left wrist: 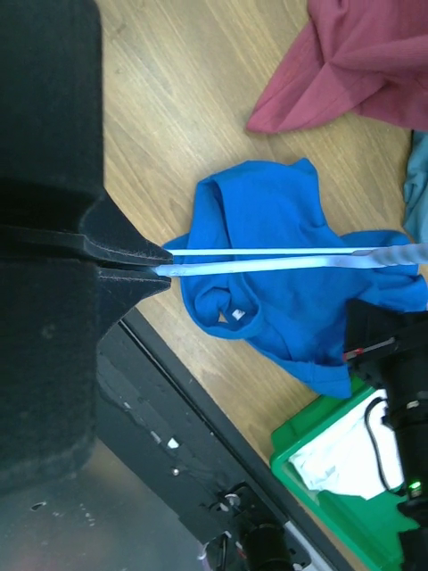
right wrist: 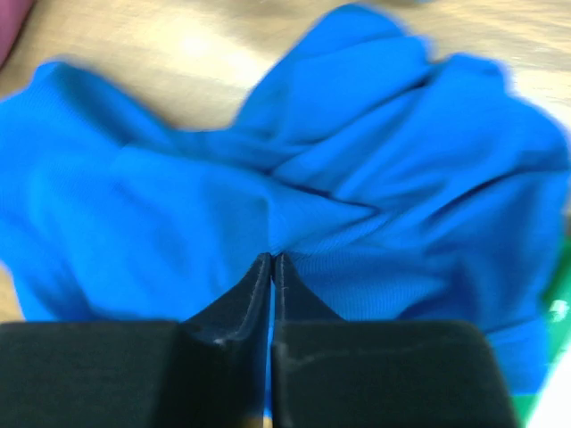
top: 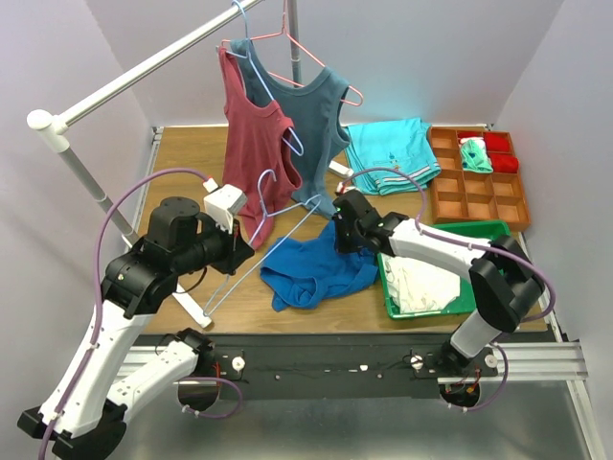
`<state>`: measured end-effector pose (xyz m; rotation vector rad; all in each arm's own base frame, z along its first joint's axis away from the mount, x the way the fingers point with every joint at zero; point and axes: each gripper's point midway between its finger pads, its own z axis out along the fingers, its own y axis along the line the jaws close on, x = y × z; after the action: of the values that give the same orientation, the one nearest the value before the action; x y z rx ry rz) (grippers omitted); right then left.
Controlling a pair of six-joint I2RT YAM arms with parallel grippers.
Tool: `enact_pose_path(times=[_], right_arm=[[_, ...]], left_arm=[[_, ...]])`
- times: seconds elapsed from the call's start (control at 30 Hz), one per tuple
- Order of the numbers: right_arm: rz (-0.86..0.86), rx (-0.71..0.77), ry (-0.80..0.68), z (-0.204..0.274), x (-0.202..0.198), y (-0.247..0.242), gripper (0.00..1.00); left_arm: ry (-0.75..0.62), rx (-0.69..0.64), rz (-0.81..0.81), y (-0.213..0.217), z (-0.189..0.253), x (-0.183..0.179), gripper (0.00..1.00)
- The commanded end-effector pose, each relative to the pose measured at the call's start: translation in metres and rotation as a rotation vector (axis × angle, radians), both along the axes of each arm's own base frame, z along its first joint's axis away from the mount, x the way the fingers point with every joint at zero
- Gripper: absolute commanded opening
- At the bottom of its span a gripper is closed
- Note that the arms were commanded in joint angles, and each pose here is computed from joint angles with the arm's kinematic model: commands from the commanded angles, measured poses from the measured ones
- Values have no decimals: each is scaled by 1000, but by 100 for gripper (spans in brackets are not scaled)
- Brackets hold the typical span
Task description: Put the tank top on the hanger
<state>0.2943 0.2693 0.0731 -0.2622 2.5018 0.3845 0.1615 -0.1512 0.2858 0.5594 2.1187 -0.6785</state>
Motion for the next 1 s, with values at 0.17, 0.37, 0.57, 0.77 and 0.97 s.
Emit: enact_pose_path(times=[0.17,0.37,0.57,0.77,0.97], right_arm=[[174,114,-3,30,-67,64,1],[216,66,42,5,-94,74,13],[119,9,-46,29,-80,49,59],[-22,-71,-103,47,-73,10,63],[-115,-68,-8,30,-112,-40,59]], left_arm=[[-51,39,187,18,9,31,0],[-17,38,163,11,2,34,0],[-14,36,141,8,2,32,0],[-12,28,125,7,3,28,0],[-2,-6,59,-2,6,18,0]])
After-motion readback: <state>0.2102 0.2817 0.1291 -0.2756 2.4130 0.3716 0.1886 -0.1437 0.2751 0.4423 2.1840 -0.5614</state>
